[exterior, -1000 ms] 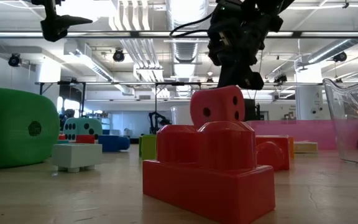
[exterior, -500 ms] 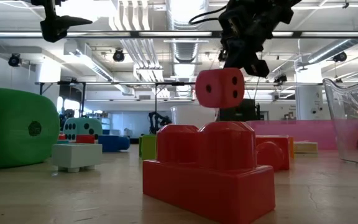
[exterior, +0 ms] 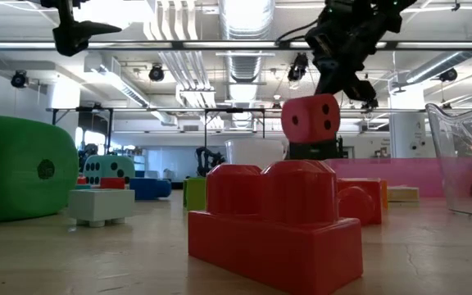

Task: Pick & Place Toys
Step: Put the red dice into the red bin

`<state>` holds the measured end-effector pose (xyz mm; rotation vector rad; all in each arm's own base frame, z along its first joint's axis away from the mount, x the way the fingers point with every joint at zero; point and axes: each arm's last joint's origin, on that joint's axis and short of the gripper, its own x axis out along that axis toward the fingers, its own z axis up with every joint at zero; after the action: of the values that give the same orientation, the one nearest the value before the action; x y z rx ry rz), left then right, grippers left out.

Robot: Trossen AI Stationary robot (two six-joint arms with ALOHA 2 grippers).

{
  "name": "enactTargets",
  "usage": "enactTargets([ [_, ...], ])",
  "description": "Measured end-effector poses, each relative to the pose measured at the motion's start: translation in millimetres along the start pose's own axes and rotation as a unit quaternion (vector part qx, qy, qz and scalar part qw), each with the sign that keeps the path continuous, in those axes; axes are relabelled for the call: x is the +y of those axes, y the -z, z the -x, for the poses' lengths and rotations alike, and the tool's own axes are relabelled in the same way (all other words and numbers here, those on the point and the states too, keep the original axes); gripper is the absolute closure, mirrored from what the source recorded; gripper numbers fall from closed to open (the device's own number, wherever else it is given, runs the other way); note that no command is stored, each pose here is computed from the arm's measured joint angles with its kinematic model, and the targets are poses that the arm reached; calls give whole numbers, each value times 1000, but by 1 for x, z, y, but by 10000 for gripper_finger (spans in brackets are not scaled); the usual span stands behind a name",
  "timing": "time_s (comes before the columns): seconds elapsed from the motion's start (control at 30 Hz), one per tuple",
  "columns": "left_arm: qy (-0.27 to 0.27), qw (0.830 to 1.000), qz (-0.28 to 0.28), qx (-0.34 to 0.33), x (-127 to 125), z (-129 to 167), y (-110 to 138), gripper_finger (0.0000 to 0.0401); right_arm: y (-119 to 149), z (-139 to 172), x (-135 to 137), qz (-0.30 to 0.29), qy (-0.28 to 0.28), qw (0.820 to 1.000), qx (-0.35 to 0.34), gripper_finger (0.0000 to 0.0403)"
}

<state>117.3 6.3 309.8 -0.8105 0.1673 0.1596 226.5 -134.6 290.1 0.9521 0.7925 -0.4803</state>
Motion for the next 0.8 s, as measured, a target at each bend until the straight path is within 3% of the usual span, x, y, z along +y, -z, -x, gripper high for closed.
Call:
enactTargets([
  [0.3, 0, 1000, 0, 0, 0, 0, 0, 27, 13, 13, -35, -71, -7, 996, -47, 393],
  [0.8, 0, 1000, 0, 0, 0, 0, 0, 27, 48, 23, -79, -193, -3, 972, -137, 392],
])
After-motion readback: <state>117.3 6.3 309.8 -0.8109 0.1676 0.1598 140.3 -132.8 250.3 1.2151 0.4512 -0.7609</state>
